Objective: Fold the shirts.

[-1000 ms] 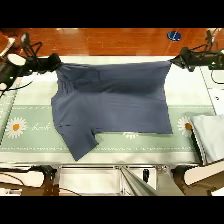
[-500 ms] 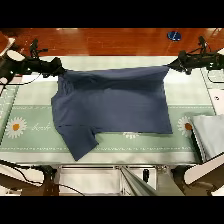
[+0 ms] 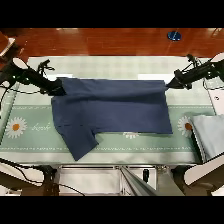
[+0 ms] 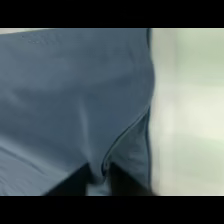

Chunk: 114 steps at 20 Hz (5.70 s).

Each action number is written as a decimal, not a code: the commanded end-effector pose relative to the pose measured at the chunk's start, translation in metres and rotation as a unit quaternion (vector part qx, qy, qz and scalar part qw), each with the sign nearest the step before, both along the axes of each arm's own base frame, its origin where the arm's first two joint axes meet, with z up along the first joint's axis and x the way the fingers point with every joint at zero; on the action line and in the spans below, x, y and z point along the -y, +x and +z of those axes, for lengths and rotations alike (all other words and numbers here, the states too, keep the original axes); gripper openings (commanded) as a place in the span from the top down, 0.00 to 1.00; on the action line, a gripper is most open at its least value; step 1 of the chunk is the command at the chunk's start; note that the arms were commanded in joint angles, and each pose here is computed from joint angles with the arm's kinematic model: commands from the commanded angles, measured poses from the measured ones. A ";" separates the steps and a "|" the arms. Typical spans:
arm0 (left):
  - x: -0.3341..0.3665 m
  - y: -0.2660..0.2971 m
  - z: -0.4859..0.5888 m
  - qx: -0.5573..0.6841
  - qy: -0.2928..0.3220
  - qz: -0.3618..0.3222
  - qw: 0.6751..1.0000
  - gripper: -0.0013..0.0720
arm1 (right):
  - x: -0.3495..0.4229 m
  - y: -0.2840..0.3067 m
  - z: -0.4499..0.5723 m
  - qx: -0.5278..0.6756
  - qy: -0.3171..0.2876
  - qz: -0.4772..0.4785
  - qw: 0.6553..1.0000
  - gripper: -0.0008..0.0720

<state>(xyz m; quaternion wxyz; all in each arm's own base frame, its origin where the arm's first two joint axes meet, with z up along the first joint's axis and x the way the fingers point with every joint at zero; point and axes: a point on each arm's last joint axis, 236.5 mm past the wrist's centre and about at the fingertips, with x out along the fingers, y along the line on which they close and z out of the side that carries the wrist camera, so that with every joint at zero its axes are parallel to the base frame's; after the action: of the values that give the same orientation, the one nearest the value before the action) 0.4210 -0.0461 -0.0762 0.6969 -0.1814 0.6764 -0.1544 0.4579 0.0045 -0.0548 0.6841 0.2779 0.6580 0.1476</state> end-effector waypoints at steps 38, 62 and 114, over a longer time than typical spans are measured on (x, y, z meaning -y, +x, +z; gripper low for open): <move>0.024 -0.203 -0.043 -0.042 -0.063 0.186 0.980 0.96 | 0.018 -0.265 -0.033 -0.127 -0.082 -0.179 0.972 0.43; -0.009 -0.030 0.062 0.113 -0.094 0.206 0.968 0.96 | -0.014 -0.062 0.025 0.061 -0.022 -0.102 0.993 0.95; 0.153 -0.062 0.090 0.249 -0.118 0.049 0.960 0.96 | 0.013 -0.109 0.096 0.119 -0.078 -0.066 0.988 0.95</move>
<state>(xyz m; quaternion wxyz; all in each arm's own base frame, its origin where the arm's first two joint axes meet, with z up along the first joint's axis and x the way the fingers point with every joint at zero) 0.3588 -0.1649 0.0066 0.8159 -0.2605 0.4680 -0.2177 0.3933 0.0046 0.0111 0.7573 0.2834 0.5795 0.1016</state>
